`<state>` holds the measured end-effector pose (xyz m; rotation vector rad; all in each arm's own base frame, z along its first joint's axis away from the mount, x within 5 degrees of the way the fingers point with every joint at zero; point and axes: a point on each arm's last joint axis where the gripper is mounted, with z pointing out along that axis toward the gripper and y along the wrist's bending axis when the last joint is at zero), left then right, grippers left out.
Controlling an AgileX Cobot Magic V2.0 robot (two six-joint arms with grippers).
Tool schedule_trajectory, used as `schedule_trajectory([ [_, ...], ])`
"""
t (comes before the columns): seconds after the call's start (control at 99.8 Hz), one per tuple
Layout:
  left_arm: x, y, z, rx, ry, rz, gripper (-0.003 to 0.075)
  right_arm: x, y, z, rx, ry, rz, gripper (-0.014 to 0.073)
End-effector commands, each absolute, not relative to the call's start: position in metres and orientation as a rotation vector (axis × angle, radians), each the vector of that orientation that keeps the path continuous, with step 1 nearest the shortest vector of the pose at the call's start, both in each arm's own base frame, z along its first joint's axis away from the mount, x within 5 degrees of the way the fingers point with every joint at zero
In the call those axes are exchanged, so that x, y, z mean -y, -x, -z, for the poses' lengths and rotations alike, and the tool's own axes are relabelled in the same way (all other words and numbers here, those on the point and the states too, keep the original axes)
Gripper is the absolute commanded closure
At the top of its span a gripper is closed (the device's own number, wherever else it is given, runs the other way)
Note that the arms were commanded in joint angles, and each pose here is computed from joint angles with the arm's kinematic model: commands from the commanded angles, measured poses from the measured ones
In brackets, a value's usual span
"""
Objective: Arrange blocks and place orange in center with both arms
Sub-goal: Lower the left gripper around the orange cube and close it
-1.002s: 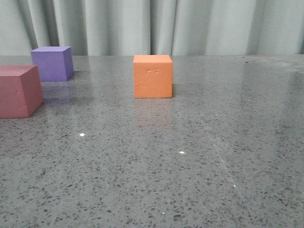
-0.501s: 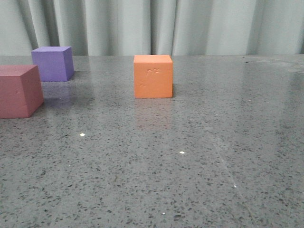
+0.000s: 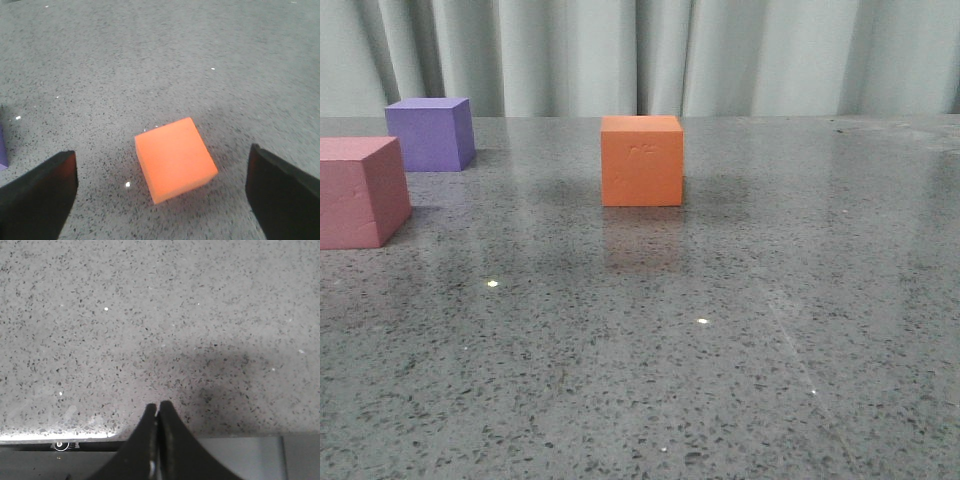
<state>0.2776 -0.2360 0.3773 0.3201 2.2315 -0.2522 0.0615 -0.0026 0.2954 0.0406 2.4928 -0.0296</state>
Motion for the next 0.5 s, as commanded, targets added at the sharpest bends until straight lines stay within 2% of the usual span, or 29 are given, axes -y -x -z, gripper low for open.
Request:
schedule_trajectory([
  [0.0, 0.248, -0.280, -0.397, -2.141, -0.238, 0.281, 0.0068, 0.003, -0.065, -0.305, -2.421, -0.027, 0.041, 0.0662],
  [0.17, 0.279, -0.299, -0.388, -2.166, -0.183, 0.306, 0.0073, 0.003, -0.065, -0.305, -2.421, -0.027, 0.041, 0.0662],
  [0.491, 0.297, -0.319, -0.366, -2.229, -0.110, 0.262, 0.0090, 0.003, -0.065, -0.305, -2.421, -0.027, 0.041, 0.0662],
])
